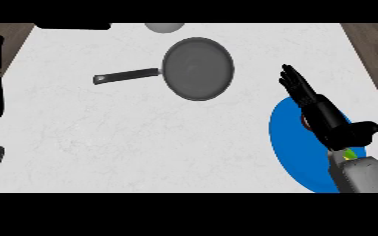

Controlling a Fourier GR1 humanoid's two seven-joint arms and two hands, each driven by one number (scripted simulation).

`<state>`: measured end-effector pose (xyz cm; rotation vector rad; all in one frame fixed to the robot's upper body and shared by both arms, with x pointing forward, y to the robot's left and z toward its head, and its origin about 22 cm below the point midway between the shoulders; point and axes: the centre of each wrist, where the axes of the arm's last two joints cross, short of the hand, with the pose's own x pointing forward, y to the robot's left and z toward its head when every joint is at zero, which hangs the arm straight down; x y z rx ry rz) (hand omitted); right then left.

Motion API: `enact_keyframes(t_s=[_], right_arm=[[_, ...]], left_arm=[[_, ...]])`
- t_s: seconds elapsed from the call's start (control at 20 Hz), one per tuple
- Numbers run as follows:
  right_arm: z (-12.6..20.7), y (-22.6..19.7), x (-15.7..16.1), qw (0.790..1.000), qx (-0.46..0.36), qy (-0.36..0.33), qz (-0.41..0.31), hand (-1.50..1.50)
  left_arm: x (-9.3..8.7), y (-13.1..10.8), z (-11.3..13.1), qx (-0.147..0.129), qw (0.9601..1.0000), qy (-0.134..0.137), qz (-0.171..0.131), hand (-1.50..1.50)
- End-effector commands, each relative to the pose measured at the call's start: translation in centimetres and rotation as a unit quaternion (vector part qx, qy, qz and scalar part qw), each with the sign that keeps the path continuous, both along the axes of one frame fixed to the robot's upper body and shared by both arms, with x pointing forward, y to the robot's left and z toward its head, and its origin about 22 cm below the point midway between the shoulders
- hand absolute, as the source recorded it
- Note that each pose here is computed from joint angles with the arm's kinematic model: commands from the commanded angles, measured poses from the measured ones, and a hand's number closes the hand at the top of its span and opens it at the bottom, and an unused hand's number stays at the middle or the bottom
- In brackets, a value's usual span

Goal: Pick the cupcake from the plate and place it in the pan

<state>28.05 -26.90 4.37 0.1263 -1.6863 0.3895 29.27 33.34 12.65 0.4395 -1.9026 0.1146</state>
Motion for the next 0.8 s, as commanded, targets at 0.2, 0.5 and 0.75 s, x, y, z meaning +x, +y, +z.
enact_keyframes(t_s=[0.2,0.5,0.75], right_arm=[[2.0,-6.9,3.1,0.977,0.087,-0.013,-0.192,-1.50],[0.3,-16.3,-1.4,0.883,-0.013,0.116,-0.455,-1.50],[3.8,-20.2,-4.1,0.885,-0.218,0.163,-0.379,-1.50]], left_arm=[[-3.7,-1.3,-8.6,0.065,0.9761,0.199,-0.059,0.00],[-6.7,-2.7,-12.0,0.064,0.9553,0.277,-0.083,0.00],[-7.2,-4.4,-11.8,0.068,0.9540,0.278,-0.090,0.00]])
